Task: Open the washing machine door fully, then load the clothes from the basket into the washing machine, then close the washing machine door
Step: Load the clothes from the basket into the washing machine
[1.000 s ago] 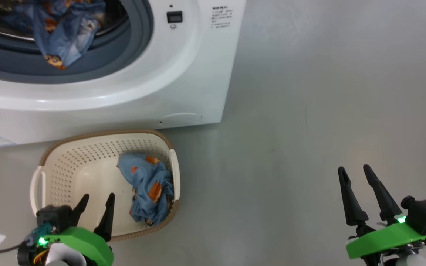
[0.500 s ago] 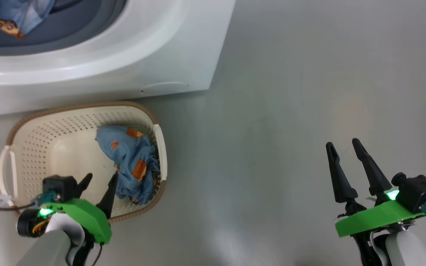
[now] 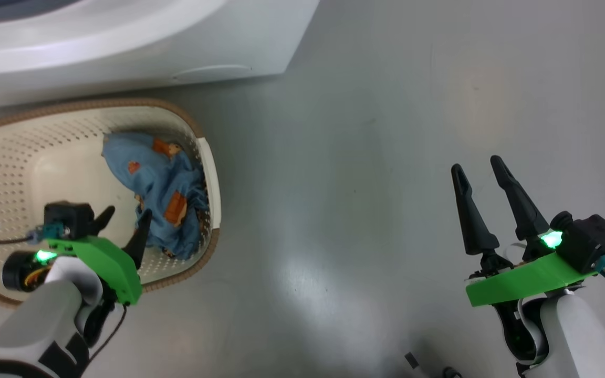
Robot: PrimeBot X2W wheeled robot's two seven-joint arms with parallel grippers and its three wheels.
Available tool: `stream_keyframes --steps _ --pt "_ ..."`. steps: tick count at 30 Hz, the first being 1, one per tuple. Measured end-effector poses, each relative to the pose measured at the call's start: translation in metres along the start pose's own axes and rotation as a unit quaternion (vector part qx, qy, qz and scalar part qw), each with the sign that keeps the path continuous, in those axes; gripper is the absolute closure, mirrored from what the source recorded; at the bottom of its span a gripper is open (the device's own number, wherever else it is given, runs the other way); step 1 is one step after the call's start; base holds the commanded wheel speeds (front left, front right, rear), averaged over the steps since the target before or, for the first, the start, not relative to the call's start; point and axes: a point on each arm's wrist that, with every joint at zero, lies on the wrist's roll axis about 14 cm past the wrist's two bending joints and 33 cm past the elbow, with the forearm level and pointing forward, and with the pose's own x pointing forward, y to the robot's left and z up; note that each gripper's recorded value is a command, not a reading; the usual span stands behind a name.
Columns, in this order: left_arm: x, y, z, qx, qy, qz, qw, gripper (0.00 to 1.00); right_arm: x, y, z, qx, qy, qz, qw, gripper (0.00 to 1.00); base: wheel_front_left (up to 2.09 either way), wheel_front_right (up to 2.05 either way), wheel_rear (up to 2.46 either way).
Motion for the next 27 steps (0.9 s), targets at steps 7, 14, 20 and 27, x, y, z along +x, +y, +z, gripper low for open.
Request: stream_keyframes --steps 7,14,20,27 --pt "0.024 0.002 -0.012 -0.003 0.025 -0.018 1.000 0.00 0.013 -0.003 -0.018 -0.005 0.017 0.000 1.000 0.00 0.00 0.00 0.00" --pt "0.041 0.004 -0.029 -0.011 0.059 -0.033 0.998 0.00 0.016 -0.008 -0.034 -0.010 0.035 -0.004 0.999 0.00 0.00 0.00 0.00" --pt "0.051 -0.003 -0.038 -0.018 0.077 -0.057 0.995 0.00 0.020 -0.012 -0.040 -0.014 0.041 -0.008 0.999 0.00 0.00 0.00 0.00" --pt "0.054 -0.007 -0.043 -0.030 0.090 -0.069 0.993 0.00 0.020 -0.014 -0.044 -0.017 0.045 -0.009 0.999 0.00 0.00 0.00 0.00"
